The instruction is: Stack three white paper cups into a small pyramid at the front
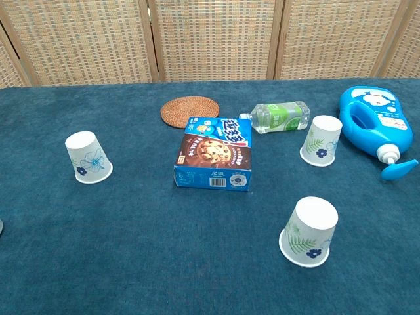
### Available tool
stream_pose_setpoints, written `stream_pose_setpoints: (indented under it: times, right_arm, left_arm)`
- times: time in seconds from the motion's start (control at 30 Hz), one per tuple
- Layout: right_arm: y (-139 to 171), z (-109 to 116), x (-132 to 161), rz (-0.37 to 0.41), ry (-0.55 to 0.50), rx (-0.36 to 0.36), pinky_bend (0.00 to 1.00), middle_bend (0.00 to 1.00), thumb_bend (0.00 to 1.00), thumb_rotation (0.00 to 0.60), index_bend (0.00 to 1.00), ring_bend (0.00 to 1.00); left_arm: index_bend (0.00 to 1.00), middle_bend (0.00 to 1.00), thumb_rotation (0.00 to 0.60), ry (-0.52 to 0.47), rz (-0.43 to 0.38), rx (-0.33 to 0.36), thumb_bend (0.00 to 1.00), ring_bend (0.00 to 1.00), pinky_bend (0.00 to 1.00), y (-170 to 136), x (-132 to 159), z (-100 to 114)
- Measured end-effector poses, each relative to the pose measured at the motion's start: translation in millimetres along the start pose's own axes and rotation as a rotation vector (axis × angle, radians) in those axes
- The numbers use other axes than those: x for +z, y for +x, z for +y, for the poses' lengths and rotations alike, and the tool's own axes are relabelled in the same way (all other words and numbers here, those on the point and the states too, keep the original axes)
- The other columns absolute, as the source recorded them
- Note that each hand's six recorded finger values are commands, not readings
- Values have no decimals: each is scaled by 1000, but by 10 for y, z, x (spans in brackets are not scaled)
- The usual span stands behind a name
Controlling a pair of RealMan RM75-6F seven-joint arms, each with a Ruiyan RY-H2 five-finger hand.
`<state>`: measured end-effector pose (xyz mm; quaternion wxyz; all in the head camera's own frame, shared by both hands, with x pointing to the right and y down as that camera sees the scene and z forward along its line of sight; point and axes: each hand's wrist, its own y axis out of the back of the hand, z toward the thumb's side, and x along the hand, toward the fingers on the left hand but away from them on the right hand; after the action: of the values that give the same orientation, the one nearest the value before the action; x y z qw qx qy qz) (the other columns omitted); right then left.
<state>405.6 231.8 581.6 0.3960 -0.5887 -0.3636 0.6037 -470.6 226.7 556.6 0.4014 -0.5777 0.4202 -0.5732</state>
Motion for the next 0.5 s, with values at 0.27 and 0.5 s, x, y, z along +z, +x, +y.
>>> stream_pose_setpoints:
  times: [0.27,0.5]
  right_arm:
    - [2,-7,2,2,3,1,69,0,129,600,24,0]
    - [14,-16,-7,-3,9,5,68,0,129,600,24,0]
  left_arm:
    - [0,0,600,6,-4,-2,191,0,4,-1,10,-4]
    - [0,0,600,0,-9,-8,193,0,4,16,16,-8]
